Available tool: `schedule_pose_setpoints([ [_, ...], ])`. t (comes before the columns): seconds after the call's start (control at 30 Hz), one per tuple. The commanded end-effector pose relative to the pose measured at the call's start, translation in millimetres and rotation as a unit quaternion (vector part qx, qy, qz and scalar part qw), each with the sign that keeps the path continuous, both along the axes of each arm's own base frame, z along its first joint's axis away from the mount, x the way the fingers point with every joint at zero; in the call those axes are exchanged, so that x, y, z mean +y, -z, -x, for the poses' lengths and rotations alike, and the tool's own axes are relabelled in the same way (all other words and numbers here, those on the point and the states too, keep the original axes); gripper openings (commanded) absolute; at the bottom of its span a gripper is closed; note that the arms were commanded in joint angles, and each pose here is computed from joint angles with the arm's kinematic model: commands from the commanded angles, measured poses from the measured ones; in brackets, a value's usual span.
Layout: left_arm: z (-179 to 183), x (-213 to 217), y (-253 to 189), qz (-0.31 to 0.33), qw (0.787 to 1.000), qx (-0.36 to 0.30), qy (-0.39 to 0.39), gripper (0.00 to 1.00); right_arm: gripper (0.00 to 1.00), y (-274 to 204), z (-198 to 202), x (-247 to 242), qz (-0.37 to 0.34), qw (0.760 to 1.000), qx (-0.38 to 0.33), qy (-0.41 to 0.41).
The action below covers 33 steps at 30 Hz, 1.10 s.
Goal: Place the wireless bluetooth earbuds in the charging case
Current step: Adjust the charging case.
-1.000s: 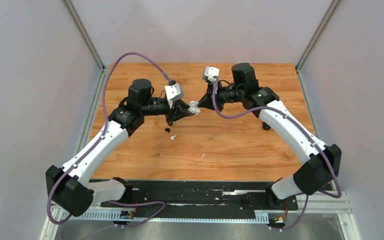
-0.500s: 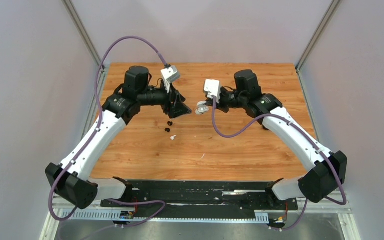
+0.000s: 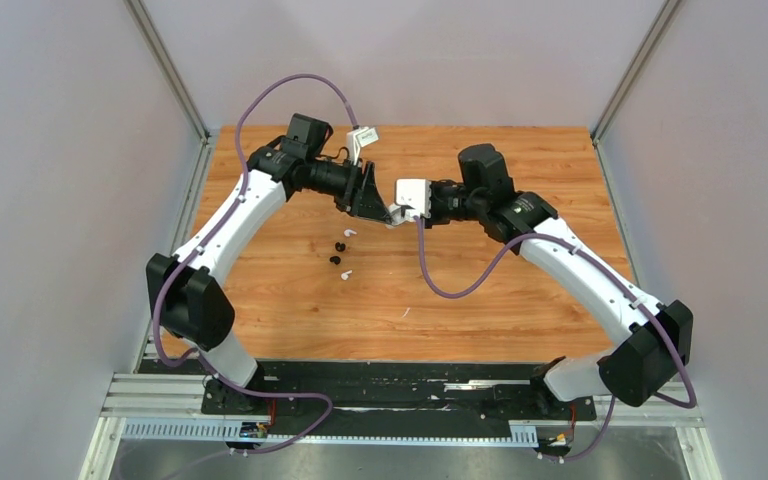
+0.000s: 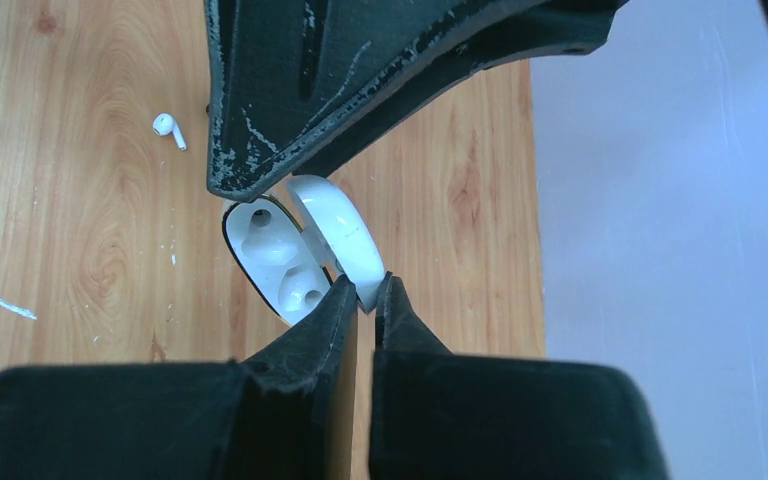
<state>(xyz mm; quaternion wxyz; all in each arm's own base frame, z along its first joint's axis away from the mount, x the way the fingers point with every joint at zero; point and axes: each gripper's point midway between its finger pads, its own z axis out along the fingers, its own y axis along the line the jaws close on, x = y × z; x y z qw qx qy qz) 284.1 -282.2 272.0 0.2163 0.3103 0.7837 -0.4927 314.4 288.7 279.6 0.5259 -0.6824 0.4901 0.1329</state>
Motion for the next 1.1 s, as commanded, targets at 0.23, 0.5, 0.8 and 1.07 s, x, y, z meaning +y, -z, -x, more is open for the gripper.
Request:
schedule_pose_setpoints([
  [0.23, 2, 0, -22, 0.04, 0.999, 0.03, 0.016, 0.62, 0.0, -13, 3, 14, 0.003, 0.998, -0.051, -0.025],
  [0.5, -4, 0, -15, 0.03, 0.999, 0.038, 0.006, 0.6, 0.0, -6, 5, 23, 0.007, 0.999, -0.041, -0.029],
  [0.8, -5, 0, -15, 0.027, 0.999, 0.033, 0.006, 0.47, 0.0, -1, 6, 30, 0.011, 0.999, -0.04, -0.035],
  [1.07, -8, 1, -11, 0.016, 0.999, 0.034, -0.003, 0.47, 0.0, -4, 3, 34, 0.007, 0.999, -0.045, -0.03],
])
